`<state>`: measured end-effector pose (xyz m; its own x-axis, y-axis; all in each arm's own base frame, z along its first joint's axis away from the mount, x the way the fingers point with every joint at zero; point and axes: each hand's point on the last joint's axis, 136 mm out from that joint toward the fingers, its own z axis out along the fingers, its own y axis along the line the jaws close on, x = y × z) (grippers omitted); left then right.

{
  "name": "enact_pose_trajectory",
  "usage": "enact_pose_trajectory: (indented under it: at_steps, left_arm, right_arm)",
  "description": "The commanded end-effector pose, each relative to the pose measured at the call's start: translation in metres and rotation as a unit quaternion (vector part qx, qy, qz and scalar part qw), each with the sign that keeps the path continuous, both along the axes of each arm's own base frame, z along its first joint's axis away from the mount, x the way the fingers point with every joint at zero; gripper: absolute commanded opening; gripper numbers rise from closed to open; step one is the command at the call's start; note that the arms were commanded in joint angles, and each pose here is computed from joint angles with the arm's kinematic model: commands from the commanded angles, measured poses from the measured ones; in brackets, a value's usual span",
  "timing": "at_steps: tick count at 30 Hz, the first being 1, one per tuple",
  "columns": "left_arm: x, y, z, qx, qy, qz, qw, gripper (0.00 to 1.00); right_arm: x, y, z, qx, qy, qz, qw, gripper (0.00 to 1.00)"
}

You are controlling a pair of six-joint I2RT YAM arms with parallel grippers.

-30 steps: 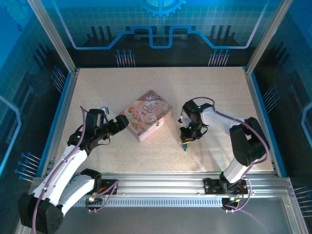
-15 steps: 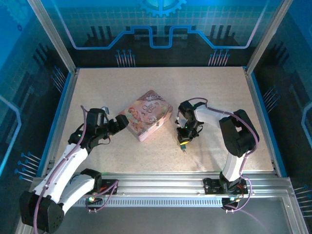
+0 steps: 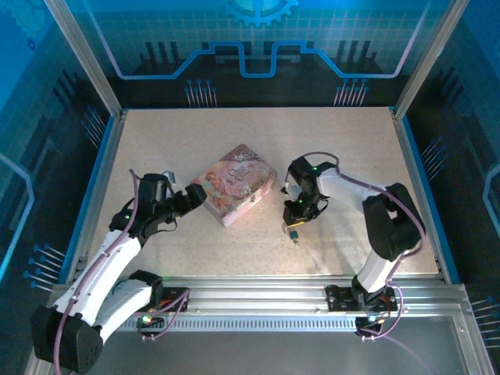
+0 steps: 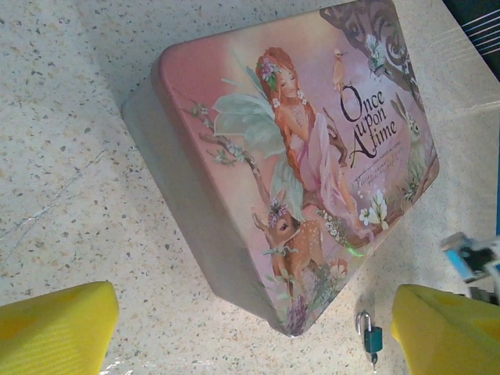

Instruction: Unlock a padlock with a key

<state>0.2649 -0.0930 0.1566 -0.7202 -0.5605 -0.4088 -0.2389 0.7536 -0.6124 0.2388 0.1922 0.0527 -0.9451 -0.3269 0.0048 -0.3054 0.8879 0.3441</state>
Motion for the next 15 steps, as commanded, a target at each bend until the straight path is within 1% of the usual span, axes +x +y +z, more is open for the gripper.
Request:
enact_pose_trajectory:
  at_steps: [1, 3, 5, 10, 13, 15]
  left_arm:
    - [0.005, -0.001, 0.011, -0.021, -0.010, 0.008, 1.000, 0.95]
    - [0.007, 0.001, 0.012, -0.022, -0.013, 0.016, 1.000, 0.99]
    - [0.009, 0.006, 0.015, -0.020, -0.020, 0.025, 0.999, 0.99]
    - [0.018, 0.023, 0.030, -0.007, -0.044, 0.049, 0.998, 0.99]
    - [0.025, 0.043, 0.037, 0.018, -0.056, 0.077, 0.995, 0.99]
    - [0.028, 0.061, 0.042, 0.044, -0.063, 0.105, 0.992, 0.99]
  right_arm:
    - [0.000, 0.002, 0.027, 0.018, -0.046, 0.011, 0.999, 0.24]
    - [0.005, 0.001, 0.041, 0.024, -0.075, 0.009, 0.997, 0.28]
    - [0.010, -0.002, 0.055, 0.027, -0.108, 0.009, 0.994, 0.30]
    - [0.025, -0.015, 0.085, 0.031, -0.188, 0.005, 0.982, 0.31]
    - [0.036, -0.023, 0.101, 0.043, -0.234, -0.007, 0.971, 0.31]
    - [0.045, -0.031, 0.114, 0.051, -0.270, -0.024, 0.961, 0.34]
